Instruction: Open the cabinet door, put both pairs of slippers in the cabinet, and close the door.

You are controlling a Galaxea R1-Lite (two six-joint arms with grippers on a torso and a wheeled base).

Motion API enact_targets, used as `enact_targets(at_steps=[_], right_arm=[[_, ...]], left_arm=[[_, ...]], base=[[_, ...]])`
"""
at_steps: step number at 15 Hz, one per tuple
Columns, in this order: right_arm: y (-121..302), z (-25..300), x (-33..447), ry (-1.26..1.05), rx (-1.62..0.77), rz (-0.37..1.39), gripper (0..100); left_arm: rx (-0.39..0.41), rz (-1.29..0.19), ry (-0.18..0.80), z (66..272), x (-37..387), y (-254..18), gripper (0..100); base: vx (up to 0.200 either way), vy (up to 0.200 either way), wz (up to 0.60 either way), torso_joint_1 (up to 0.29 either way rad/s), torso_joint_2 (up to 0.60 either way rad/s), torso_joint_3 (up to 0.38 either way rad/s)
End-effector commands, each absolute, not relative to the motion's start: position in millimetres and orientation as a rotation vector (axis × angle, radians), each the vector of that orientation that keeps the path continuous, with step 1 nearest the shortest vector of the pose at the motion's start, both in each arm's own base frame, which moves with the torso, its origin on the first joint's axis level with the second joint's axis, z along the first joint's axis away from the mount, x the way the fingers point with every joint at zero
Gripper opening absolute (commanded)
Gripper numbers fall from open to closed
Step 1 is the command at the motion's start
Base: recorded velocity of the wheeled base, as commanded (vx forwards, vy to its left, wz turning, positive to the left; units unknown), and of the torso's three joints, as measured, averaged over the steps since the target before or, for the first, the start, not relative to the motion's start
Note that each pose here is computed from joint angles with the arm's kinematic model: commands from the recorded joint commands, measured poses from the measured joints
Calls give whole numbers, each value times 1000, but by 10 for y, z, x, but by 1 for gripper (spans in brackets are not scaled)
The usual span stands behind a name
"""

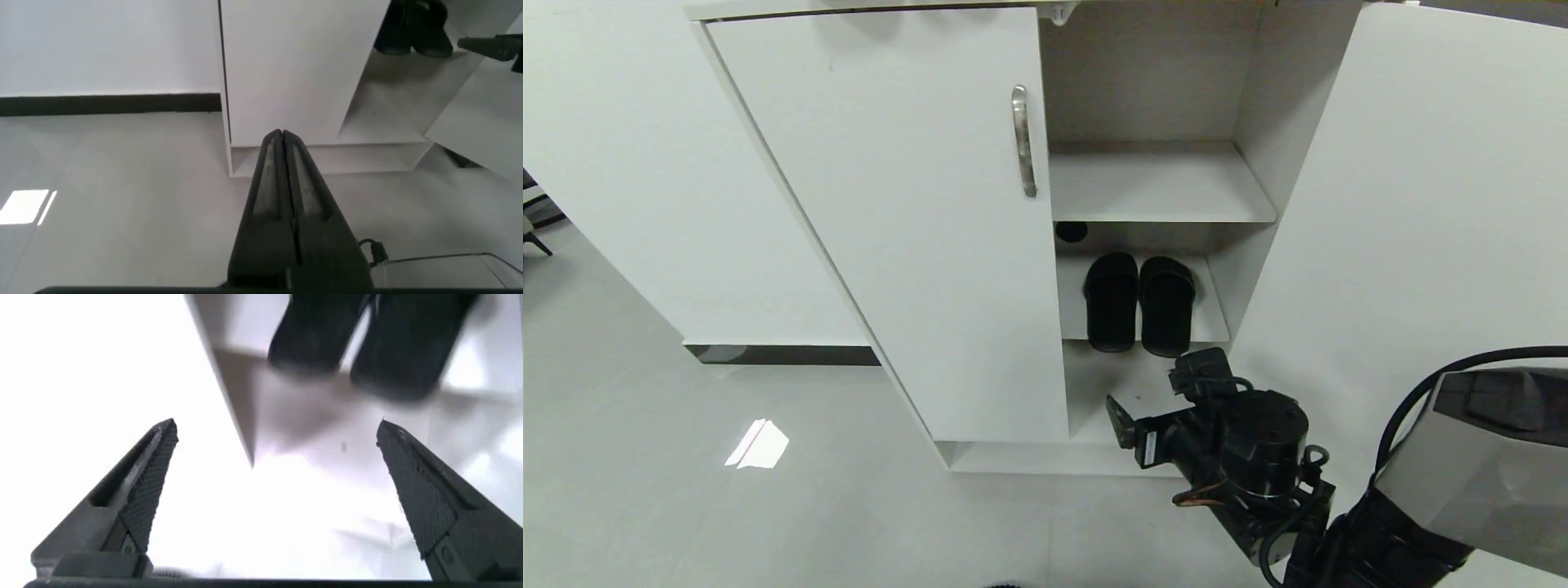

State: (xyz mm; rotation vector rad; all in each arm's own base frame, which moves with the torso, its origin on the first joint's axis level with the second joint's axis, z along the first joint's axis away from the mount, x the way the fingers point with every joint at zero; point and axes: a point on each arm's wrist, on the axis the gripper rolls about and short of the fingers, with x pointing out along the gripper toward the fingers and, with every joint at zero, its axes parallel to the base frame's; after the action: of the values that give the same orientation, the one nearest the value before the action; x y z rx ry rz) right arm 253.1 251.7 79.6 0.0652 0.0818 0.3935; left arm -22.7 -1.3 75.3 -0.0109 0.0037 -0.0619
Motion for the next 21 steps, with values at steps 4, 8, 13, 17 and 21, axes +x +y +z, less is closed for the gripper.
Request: enact_targets(at_steps=[4,8,13,17,21], right_arm=[[2525,814,2445,87,62,414,100],[2519,810,2447,89,58,413,100],[2516,802,2443,93,56,417,100],[2487,786,2398,108,49,459,100],[2355,842,2191,147,42,619,100]], left_arm=[[-11,-64,5,754,-226,-14,0],[-11,-64,5,754,-226,-14,0],[-9,-64,5,754,-226,-14,0],[-11,-64,5,754,-226,-14,0],[-3,-64,5,754,-226,-14,0]], base=[[0,0,0,0,0,0],[0,0,0,4,1,74],[0,0,0,2,2,199],[0,0,0,-2,2,196],[0,0,0,0,2,201]])
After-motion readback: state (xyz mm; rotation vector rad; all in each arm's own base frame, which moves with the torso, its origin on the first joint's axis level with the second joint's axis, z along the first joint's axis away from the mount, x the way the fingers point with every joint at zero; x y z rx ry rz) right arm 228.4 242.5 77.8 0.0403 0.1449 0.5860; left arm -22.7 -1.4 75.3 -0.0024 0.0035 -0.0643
